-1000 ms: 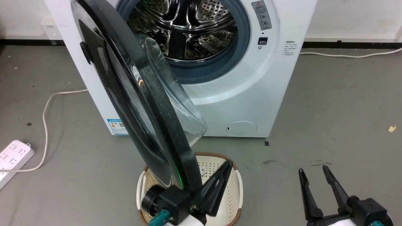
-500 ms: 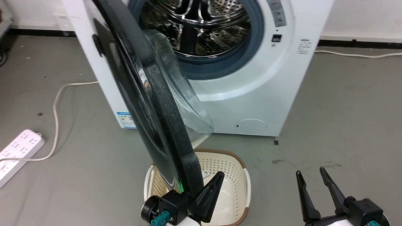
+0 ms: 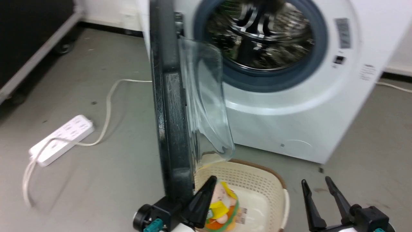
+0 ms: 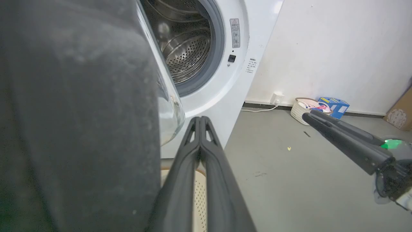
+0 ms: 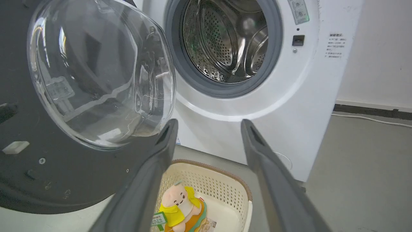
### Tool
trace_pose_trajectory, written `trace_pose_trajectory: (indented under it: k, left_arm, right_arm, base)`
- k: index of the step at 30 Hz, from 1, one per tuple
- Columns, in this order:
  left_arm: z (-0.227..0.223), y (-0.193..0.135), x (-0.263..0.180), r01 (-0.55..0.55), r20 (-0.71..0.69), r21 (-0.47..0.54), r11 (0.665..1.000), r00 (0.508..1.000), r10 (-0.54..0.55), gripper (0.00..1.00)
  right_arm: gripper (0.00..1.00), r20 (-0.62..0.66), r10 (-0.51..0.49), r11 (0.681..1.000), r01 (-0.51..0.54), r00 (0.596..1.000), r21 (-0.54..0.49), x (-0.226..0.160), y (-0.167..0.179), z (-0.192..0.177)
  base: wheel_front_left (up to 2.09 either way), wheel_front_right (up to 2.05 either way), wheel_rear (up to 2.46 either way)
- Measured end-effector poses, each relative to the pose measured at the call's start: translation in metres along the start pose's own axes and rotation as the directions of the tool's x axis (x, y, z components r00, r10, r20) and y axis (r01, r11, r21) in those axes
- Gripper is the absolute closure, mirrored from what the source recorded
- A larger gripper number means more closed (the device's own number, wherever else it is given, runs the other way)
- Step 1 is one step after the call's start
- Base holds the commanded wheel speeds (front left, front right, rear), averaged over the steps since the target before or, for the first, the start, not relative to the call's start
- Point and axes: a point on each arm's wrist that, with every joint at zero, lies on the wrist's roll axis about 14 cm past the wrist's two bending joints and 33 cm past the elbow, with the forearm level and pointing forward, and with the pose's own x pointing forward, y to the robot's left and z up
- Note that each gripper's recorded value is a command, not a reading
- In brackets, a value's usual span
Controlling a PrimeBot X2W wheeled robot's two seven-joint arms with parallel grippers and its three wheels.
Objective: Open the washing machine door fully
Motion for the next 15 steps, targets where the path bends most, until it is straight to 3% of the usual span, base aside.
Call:
trace_pose_trajectory:
  k: [7,15]
  left_arm:
    - [0.017,0.045,-0.021,-0.169,0.05,0.02,0.985,0.985,0.167,1.0]
    - [0.025,0.105,-0.04,-0.36,0.067,0.033,0.933,0.932,0.357,1.0]
  right_arm:
    - [0.0,-0.021,0.103,0.995,-0.103,0.994,0.01,0.014,0.031,-0.007]
    - [0.0,-0.061,0.136,0.991,-0.135,0.989,0.019,0.021,0.04,-0.023]
  base:
    - [0.0,0.0,0.0]
    - [0.0,0.0,0.0]
